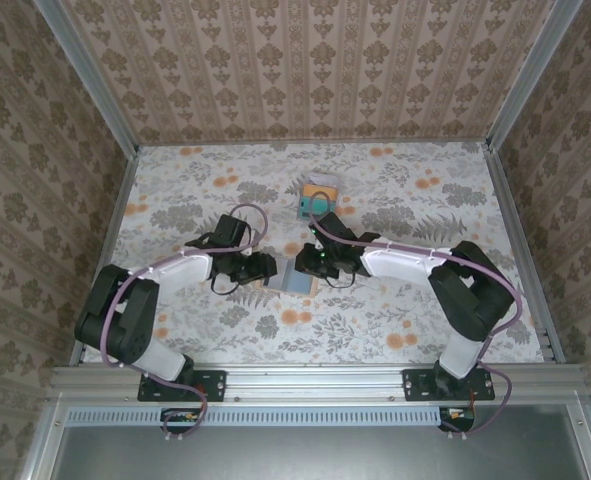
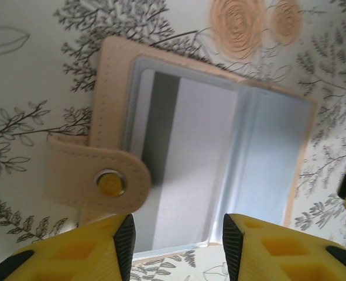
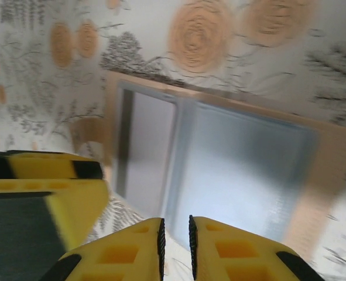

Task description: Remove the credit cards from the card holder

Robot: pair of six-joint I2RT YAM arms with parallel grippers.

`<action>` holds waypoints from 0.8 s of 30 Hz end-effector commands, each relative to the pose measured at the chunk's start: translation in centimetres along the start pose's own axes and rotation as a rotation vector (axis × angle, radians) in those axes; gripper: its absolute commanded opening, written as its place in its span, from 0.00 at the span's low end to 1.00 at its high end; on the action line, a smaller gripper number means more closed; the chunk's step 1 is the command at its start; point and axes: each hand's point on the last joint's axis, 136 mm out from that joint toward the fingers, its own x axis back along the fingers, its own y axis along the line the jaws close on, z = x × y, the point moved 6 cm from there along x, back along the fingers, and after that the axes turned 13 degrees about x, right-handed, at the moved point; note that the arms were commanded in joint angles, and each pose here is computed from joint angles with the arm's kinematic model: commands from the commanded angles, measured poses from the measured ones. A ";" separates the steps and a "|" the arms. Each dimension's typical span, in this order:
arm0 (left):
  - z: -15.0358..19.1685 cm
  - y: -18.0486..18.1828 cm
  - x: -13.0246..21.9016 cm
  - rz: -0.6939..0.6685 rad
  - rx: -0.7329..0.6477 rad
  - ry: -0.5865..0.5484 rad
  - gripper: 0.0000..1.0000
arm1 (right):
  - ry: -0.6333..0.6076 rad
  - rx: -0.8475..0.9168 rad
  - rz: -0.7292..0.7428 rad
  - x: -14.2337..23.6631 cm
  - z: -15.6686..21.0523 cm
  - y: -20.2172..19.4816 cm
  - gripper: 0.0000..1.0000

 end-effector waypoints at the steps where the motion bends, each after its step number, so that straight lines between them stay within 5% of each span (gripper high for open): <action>1: 0.1 0.8 -0.5 -0.009 -0.002 0.013 0.46 | 0.002 -0.052 -0.094 -1.5 -0.6 1.6 0.20; 24: 1.5 1.6 -1.2 -0.021 0.066 0.011 0.43 | 0.087 -0.119 -0.086 -4.9 0.7 0.2 0.18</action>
